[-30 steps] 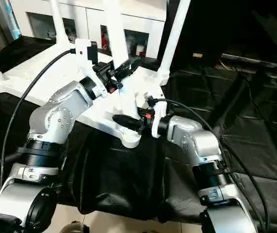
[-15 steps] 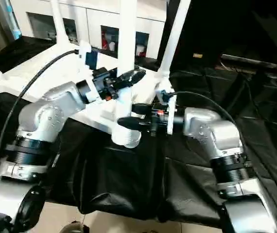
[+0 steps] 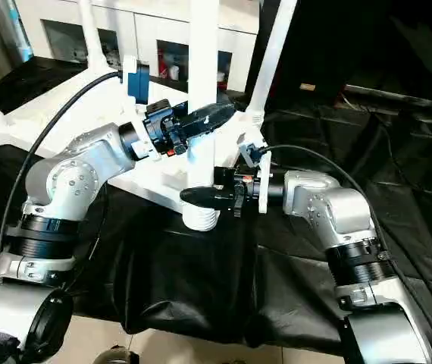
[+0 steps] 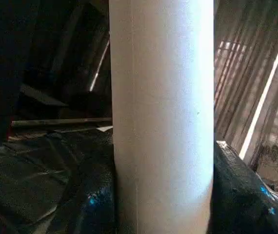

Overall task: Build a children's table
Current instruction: Pick table leg

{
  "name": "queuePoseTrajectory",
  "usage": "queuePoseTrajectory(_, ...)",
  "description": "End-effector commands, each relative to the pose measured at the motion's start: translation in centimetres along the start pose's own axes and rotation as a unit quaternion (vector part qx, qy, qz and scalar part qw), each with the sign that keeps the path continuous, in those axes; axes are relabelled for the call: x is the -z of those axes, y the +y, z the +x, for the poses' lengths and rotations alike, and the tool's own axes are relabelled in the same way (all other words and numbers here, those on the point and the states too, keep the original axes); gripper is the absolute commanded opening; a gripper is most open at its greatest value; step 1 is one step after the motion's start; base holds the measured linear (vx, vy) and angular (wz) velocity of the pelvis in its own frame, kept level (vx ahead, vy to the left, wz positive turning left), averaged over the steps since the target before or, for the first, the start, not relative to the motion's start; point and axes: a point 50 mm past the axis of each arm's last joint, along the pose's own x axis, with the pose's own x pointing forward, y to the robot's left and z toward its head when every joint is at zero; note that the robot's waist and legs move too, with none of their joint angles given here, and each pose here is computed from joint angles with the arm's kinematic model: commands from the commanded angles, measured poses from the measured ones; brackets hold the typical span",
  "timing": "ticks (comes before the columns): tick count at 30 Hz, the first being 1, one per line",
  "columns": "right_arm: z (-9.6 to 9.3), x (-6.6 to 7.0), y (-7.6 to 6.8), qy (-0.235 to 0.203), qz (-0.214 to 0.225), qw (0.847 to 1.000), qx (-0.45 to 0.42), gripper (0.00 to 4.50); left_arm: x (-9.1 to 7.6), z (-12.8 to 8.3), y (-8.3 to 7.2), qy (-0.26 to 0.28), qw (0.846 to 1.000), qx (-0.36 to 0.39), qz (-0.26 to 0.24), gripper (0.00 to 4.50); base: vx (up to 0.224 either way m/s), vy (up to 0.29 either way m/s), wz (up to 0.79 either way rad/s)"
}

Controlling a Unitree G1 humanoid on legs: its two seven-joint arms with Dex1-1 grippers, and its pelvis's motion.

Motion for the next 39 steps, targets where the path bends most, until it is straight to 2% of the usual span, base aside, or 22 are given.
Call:
queuePoseTrajectory(1, -0.08, -0.68, 0.11, -0.004, -0.005, 1.000, -0.002, 3.80, -0.34, 0.59, -0.83, -0.001, 1.000, 0.025, 0.008, 1.88, 0.000, 0.000, 0.00)
queuePoseTrajectory(13, 0.14, -0.57, 0.62, -0.012, 0.002, 1.000, -0.022, 3.80, -0.04, 0.55, -0.93, 0.004, 1.000, 0.026, 0.006, 1.86, 0.000, 0.000, 0.00)
queuePoseTrajectory(15, 0.18, -0.51, 0.69, -0.010, 0.004, 1.000, -0.026, 3.51, -0.01, 0.55, -0.94, 0.004, 1.000, 0.026, 0.005, 1.86, 0.000, 0.000, 0.00)
queuePoseTrajectory(19, 0.21, -0.35, 0.75, -0.005, 0.006, 1.000, -0.027, 3.38, 0.05, 0.52, -0.98, 0.005, 1.000, 0.027, 0.006, 1.86, 0.000, 0.000, 0.00)
queuePoseTrajectory(20, 0.22, -0.29, 0.77, -0.004, 0.007, 1.000, -0.028, 3.05, 0.08, 0.50, -0.99, 0.006, 1.000, 0.026, 0.007, 1.86, 0.000, 0.000, 0.00)
queuePoseTrajectory(24, 0.25, -0.26, 0.79, -0.004, 0.008, 1.000, -0.030, 2.98, 0.10, 0.44, -1.07, 0.005, 1.000, 0.028, 0.006, 1.86, 0.000, 0.000, 0.00)
queuePoseTrajectory(26, 0.27, -0.26, 0.81, -0.004, 0.009, 0.999, -0.031, 2.66, 0.13, 0.41, -1.10, 0.006, 1.000, 0.028, 0.006, 1.86, 0.000, 0.000, 0.00)
queuePoseTrajectory(29, 0.35, -0.24, 0.84, -0.004, 0.011, 0.999, -0.033, 2.55, 0.25, 0.38, -1.15, 0.006, 1.000, 0.029, 0.005, 1.86, 0.000, 0.000, 0.00)
queuePoseTrajectory(30, 0.38, -0.23, 0.87, -0.004, 0.012, 0.999, -0.034, 2.28, 0.27, 0.39, -1.14, 0.006, 1.000, 0.028, 0.005, 1.86, 0.000, 0.000, 0.00)
queuePoseTrajectory(31, 0.40, -0.22, 0.88, -0.004, 0.012, 0.999, -0.035, 2.20, 0.28, 0.39, -1.14, 0.006, 1.000, 0.028, 0.004, 1.86, 0.000, 0.000, 0.00)
queuePoseTrajectory(37, 0.34, -0.07, 0.90, -0.006, 0.014, 0.999, -0.034, 1.99, 0.42, 0.36, -1.07, 0.008, 1.000, 0.020, 0.005, 1.86, 0.000, 0.000, 0.00)
queuePoseTrajectory(38, 0.29, 0.02, 0.92, -0.007, 0.015, 0.999, -0.034, 1.99, 0.47, 0.34, -0.89, 0.008, 1.000, 0.008, 0.004, 2.42, 0.000, 0.000, 0.00)
queuePoseTrajectory(39, 0.29, 0.05, 0.92, -0.008, 0.015, 0.999, -0.033, 1.98, 0.54, 0.31, -0.85, 0.010, 1.000, 0.006, 0.001, 2.56, 0.000, 0.000, 0.00)
